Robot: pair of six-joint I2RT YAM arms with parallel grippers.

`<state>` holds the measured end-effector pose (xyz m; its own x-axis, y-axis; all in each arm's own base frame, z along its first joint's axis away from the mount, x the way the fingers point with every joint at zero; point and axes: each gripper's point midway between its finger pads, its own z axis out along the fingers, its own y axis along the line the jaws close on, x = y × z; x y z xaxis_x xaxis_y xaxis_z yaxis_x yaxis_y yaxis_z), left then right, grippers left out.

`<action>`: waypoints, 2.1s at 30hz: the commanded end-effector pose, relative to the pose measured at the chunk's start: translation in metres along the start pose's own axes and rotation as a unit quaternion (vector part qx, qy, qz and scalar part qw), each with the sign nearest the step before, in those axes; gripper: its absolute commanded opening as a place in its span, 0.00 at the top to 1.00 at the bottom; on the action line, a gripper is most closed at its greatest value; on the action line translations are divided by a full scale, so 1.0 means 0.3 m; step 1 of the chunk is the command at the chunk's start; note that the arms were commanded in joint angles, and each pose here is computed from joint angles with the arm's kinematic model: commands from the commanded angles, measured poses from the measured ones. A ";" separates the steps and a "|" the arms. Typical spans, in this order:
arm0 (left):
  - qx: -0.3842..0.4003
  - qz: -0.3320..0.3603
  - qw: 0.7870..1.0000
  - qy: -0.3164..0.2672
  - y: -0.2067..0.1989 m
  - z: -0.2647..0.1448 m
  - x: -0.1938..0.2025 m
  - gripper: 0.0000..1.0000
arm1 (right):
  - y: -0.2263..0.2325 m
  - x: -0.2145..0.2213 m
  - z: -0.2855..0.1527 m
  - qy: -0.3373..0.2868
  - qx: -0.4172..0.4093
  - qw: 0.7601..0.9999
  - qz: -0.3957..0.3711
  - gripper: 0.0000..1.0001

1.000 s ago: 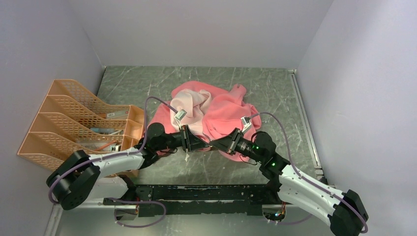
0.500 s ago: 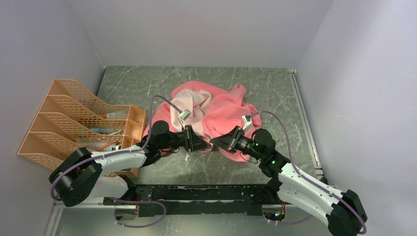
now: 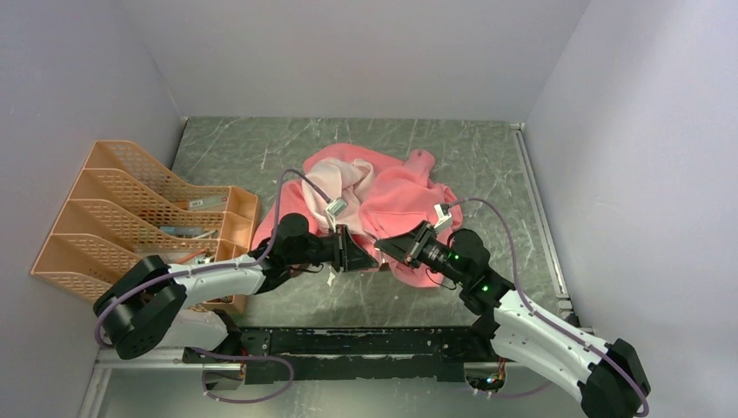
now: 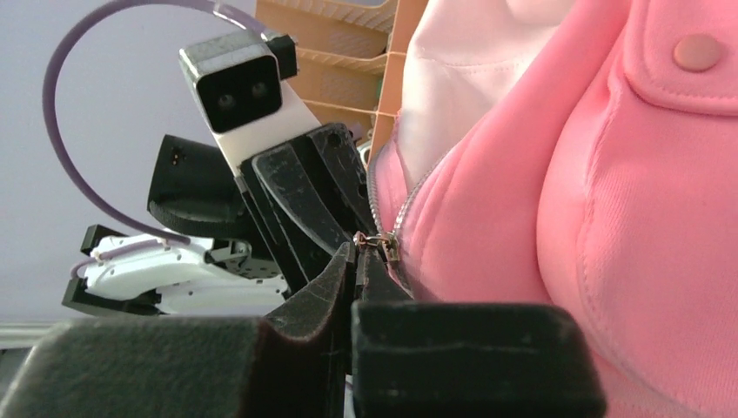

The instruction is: Zip up the jacket

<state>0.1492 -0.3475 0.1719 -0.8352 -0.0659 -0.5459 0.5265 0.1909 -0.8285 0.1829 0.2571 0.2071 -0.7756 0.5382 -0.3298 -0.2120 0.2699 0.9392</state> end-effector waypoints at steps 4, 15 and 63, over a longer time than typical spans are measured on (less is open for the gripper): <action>-0.030 -0.025 0.994 0.100 0.048 -0.019 0.178 0.92 | 0.182 -0.206 -0.001 -0.126 -0.067 0.990 -0.018 1.00; -0.072 -0.036 0.984 0.156 0.099 -0.042 0.296 0.92 | 0.189 -0.312 0.005 -0.191 -0.041 0.979 -0.053 1.00; -0.275 -0.026 0.953 0.125 0.191 -0.213 0.316 0.92 | 0.577 -1.102 0.110 -0.343 -0.122 0.912 -0.191 1.00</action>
<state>0.1420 -0.3257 0.1482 -0.8192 -0.1208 -0.5606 0.4380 0.4993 -0.7476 0.4163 0.2133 0.3285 -0.5020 0.6945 -0.5155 -0.3202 0.4045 0.8567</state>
